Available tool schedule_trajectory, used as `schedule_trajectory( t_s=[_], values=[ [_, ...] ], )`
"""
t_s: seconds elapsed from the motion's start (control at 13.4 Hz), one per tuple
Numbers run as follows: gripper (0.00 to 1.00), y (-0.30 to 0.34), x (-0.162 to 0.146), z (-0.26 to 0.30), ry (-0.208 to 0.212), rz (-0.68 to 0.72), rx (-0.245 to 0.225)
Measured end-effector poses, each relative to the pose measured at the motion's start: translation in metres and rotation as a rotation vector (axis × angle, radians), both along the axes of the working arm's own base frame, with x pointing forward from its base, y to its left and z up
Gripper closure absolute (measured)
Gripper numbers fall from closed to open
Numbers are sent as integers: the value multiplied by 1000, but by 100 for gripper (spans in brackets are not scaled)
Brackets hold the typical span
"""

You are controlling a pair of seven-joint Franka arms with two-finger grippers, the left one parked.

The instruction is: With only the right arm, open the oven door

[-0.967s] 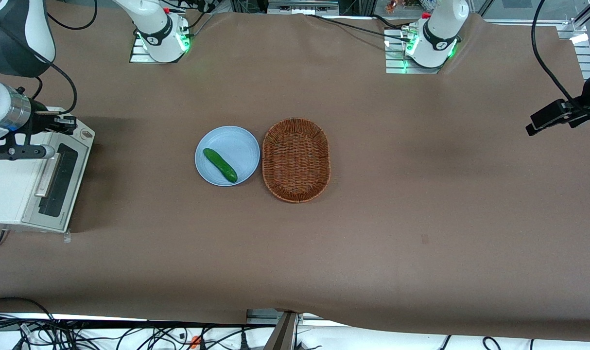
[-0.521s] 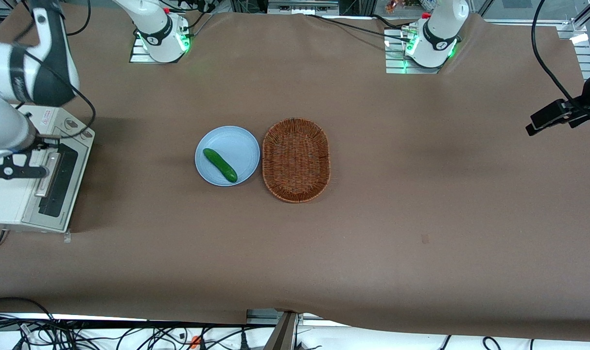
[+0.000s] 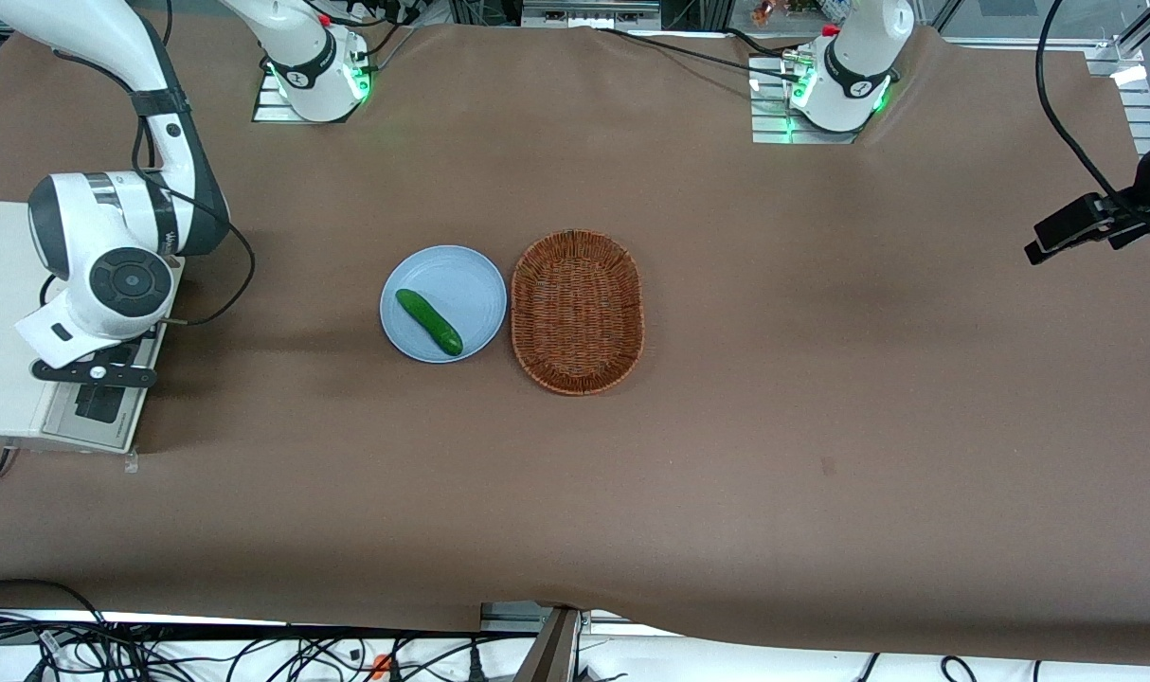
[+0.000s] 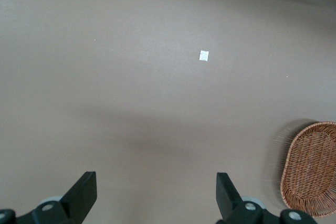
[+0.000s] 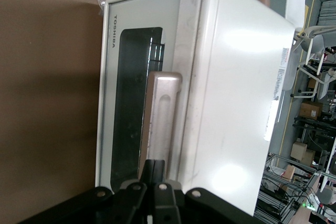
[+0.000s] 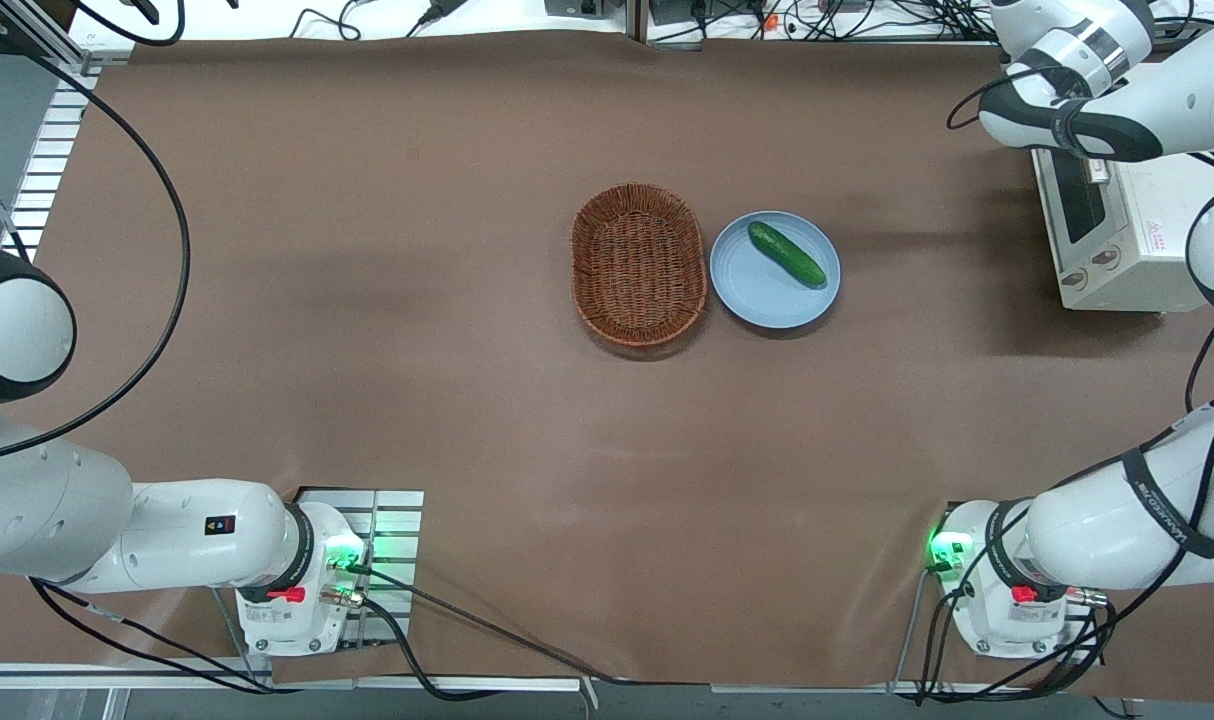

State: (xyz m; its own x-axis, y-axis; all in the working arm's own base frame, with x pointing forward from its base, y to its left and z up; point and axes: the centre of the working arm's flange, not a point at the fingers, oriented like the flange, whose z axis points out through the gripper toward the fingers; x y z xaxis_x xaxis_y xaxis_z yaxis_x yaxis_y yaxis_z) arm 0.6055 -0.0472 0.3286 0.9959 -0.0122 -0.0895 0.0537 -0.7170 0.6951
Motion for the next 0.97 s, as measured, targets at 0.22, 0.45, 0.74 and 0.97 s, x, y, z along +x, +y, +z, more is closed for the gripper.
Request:
schedule_trajectory(
  t_s=[0.22, 0.45, 0.74, 0.97],
  values=[
    [99, -3, 1, -2, -14, 6, -18],
    [99, -4, 1, -1, -17, 9, -28],
    [99, -7, 1, -10, -17, -6, -35],
    [99, -7, 1, -11, -23, -11, -37]
  ],
)
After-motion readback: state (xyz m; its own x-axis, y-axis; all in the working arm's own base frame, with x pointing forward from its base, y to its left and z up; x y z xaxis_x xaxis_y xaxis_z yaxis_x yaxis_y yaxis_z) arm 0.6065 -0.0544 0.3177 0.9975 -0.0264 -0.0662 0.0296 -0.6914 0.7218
